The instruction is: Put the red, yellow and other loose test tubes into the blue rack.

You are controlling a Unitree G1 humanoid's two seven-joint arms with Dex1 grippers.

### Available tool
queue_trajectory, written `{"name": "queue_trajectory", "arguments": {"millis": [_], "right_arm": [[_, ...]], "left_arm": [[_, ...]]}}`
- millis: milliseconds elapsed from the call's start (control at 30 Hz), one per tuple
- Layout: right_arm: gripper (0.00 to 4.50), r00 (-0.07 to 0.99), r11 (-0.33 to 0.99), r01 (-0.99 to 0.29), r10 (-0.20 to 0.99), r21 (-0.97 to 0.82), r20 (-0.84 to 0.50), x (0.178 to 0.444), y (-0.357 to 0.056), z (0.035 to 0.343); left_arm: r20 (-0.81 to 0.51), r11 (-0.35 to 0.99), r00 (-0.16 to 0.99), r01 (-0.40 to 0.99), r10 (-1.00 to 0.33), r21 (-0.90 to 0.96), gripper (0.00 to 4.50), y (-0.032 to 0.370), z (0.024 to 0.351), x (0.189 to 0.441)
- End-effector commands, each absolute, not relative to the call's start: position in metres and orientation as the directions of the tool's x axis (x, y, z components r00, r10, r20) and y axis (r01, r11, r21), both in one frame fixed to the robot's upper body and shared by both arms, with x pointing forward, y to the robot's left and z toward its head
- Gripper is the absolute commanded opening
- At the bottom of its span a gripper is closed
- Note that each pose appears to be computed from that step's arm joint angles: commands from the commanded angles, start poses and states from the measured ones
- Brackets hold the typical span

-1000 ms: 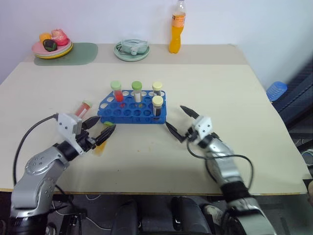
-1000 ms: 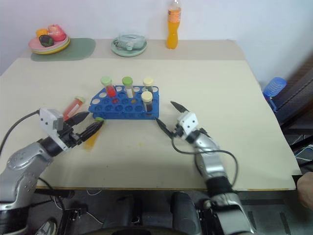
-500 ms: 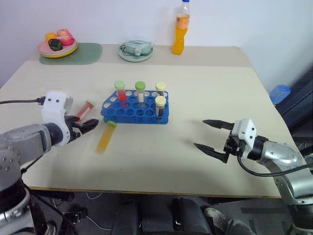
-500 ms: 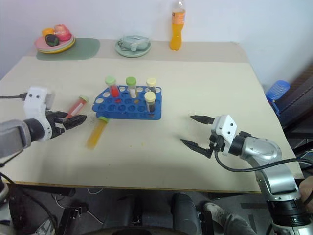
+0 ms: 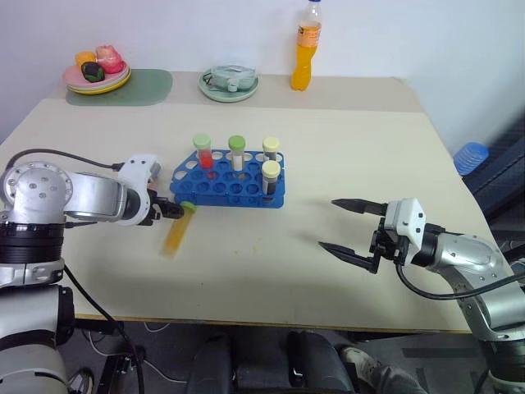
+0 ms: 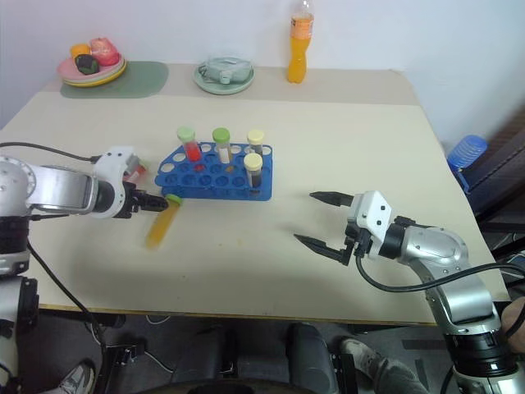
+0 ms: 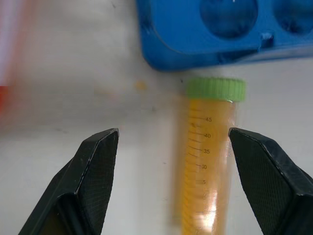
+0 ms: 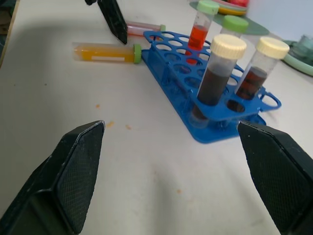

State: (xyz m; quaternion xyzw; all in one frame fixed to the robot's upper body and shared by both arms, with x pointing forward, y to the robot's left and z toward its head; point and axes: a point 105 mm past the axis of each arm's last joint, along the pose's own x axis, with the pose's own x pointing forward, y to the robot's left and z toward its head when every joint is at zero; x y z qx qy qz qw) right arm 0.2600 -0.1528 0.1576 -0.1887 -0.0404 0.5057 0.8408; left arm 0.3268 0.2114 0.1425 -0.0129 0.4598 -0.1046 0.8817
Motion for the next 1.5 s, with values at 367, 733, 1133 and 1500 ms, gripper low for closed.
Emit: {"name": "queue_trajectory", "arguments": {"millis": [367,733,1133,1500], "right_arm": [[4.50,0.512,0.443,-0.800,0.856,-0.404,-0.075,0.254,-0.154,0.167],[4.50,0.498,0.430,-0.806,0.864,-0.407,-0.074,0.262,-0.151,0.169],[4.50,0.491,0.434,-0.809,0.870,-0.396,-0.049,0.271,-0.145,0.180],[4.50,0.576,0.508,-0.761,0.815,-0.403,-0.060,0.263,-0.161,0.187]], "left_arm": [[-0.848,0.994,0.520,0.065,-0.104,-0.082,2.33,0.200,0.133,0.322],[-0.773,0.994,0.626,0.035,-0.102,-0.103,0.75,0.201,0.145,0.312],[-0.105,0.866,0.862,0.500,-0.496,0.020,0.75,0.169,0.214,0.301],[0.349,0.834,0.760,0.463,-0.548,0.300,0.75,0.132,0.202,0.334]]}}
